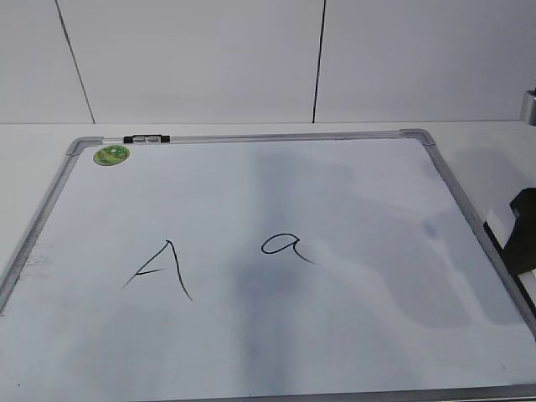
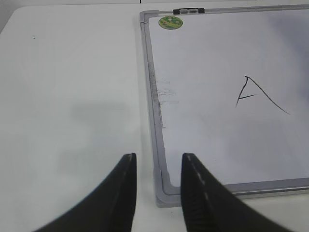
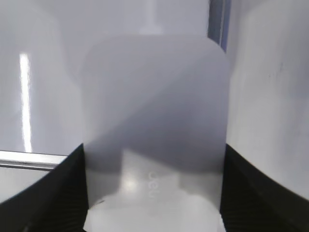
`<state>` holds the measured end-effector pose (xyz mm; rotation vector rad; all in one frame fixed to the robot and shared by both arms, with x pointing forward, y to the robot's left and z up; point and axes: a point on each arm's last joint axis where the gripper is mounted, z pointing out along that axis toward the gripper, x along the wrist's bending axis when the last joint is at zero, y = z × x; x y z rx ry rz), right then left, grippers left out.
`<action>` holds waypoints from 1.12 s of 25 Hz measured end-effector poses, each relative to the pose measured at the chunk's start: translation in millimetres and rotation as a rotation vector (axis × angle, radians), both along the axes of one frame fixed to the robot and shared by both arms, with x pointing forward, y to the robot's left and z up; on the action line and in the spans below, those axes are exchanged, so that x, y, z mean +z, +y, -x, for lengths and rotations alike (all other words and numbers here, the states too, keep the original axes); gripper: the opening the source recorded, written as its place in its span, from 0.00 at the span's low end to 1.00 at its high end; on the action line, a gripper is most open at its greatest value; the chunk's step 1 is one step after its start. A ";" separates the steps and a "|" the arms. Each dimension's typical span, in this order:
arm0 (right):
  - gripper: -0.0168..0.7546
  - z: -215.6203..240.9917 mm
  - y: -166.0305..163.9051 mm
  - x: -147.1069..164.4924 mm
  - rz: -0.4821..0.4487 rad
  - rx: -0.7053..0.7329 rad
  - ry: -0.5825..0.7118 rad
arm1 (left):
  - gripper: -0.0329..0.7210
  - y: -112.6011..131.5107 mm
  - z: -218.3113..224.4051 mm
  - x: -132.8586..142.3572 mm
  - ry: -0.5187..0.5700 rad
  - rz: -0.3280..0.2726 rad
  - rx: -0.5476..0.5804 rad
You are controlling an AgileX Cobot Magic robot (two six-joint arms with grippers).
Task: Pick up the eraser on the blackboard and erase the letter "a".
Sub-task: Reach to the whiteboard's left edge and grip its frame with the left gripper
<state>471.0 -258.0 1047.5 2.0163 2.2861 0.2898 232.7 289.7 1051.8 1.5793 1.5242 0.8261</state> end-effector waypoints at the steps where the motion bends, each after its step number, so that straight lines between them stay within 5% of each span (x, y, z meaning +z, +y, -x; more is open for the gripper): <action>1: 0.71 0.5 -0.1 0.1 0.000 0.000 0.003 | 0.35 0.0 0.0 0.0 0.000 0.000 0.000; 17: 0.71 2.0 0.1 1.4 0.000 0.002 0.004 | 0.40 -3.1 -3.3 4.2 0.013 0.035 -0.022; 28: 0.71 2.0 0.2 1.4 -0.002 0.001 0.004 | 0.47 -4.2 -83.0 34.5 0.171 0.132 -0.015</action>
